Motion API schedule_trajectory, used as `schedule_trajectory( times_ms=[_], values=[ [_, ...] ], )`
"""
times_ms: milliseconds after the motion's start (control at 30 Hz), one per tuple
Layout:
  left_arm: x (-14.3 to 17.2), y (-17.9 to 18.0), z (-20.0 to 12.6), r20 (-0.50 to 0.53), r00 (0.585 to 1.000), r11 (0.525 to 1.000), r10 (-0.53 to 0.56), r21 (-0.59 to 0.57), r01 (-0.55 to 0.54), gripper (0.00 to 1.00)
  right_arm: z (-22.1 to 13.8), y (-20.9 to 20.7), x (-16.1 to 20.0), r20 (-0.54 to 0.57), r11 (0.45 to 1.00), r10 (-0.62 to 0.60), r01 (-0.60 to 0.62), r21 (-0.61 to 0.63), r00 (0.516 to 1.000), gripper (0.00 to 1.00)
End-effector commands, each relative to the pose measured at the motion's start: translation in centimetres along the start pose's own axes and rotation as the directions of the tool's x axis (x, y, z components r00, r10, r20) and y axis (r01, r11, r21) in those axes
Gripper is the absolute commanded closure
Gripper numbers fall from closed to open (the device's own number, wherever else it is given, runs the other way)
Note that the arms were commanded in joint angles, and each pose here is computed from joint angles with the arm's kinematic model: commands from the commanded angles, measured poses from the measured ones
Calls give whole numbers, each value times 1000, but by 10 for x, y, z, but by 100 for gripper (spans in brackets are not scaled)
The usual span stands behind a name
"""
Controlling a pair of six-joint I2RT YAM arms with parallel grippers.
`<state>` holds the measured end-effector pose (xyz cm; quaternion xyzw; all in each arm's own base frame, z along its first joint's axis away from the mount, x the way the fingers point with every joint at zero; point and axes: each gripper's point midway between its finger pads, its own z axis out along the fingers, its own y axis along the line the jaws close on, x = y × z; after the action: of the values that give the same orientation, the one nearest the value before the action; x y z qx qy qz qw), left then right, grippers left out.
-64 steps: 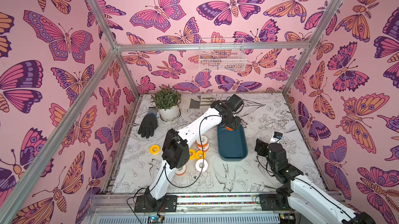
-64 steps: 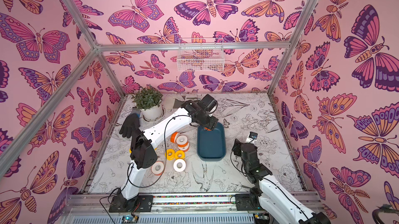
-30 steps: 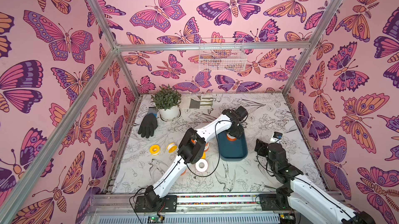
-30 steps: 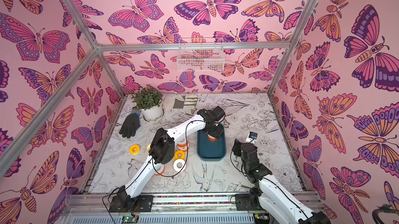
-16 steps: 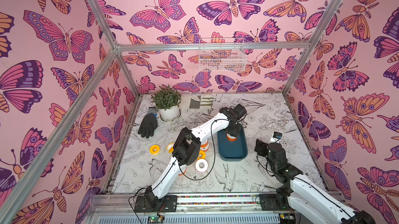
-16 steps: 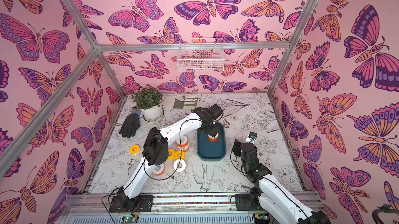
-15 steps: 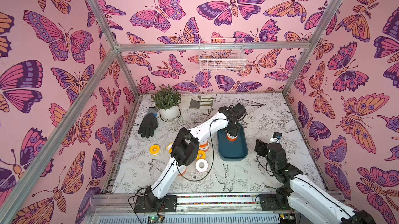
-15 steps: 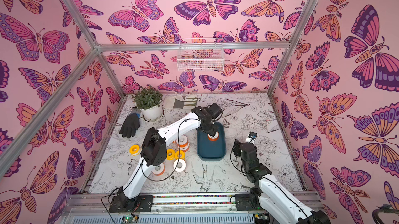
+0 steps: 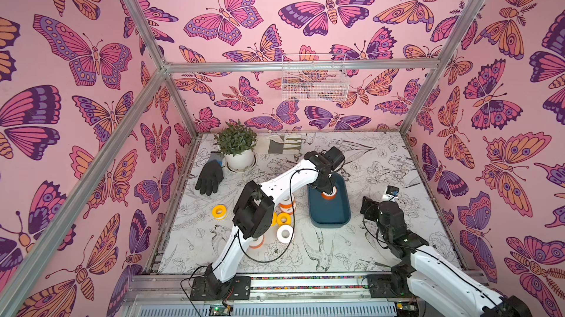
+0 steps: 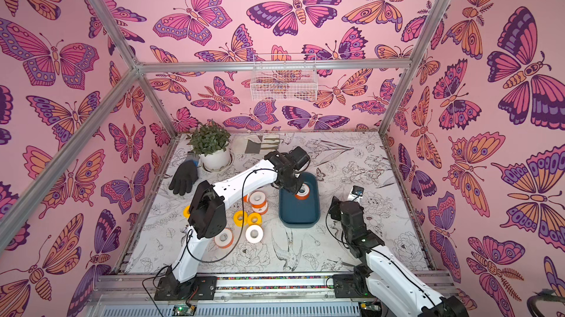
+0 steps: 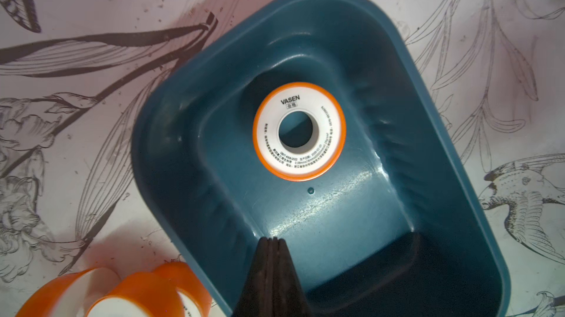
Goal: Put the sealing tape into the storage box
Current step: Place the sealing tape in the storage box.
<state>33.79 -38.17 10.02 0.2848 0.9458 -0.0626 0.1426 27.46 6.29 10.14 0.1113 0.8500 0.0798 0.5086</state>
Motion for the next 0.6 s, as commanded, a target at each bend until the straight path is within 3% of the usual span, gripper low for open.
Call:
schedule_trajectory(
  times_ms=[0, 567],
  values=[
    [13, 2, 21, -65, 998, 1000, 1, 0, -1, 100, -2, 3, -11, 20, 1000, 3, -3, 5, 1000, 23],
    [15, 7, 63, -130, 991, 1000, -21, -2, 21, 100, -2, 3, -10, 16, 1000, 0, 0, 7, 1000, 23]
  ],
)
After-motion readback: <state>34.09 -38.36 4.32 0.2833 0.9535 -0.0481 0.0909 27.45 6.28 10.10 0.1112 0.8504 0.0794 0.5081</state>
